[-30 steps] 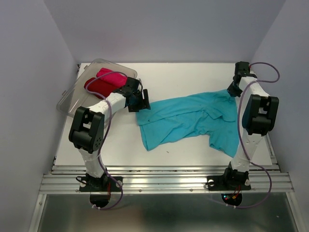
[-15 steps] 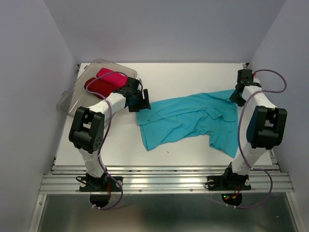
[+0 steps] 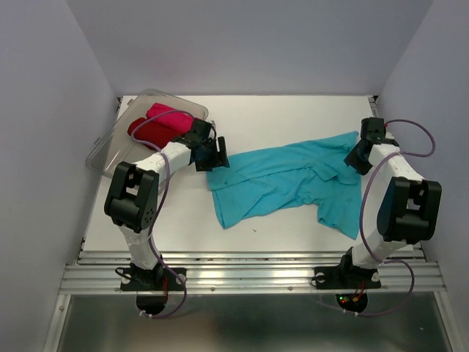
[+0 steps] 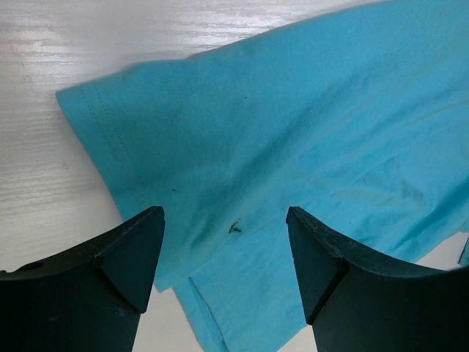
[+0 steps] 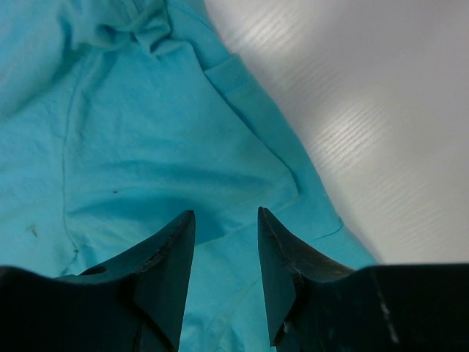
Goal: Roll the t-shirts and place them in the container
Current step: Fold the T-shirt at the center of the board.
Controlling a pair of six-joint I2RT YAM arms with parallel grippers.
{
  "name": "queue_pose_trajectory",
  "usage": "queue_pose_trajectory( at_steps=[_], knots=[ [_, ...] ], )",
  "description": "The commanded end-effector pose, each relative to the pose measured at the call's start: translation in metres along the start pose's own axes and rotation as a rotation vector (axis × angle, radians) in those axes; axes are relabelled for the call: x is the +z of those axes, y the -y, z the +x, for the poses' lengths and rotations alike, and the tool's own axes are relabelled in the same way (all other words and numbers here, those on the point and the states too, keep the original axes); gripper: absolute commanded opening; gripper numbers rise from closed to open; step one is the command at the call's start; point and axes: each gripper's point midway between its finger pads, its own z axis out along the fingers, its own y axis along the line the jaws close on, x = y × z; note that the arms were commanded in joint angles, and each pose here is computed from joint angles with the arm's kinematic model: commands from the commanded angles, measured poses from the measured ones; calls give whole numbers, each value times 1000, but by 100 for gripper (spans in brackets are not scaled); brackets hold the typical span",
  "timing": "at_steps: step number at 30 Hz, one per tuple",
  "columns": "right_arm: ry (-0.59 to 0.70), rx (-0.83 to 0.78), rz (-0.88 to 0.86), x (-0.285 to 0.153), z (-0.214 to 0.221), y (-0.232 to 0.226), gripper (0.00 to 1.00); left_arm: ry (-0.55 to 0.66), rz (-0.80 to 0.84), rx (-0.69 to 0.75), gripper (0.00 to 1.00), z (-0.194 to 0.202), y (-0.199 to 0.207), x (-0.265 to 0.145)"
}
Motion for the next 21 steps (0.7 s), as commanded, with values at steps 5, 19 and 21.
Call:
queue_pose_trajectory(
  at_steps=[5,19,21],
  knots=[
    [-108,79,-88,11,30,-11,45,46,44,35,79,-9,11,-16],
    [-225,148,-224,20,53,-41,46,47,49,34,79,-8,12,-15],
    [-228,147,-223,21,54,-41,43,45,50,33,79,-8,12,-15]
  ],
)
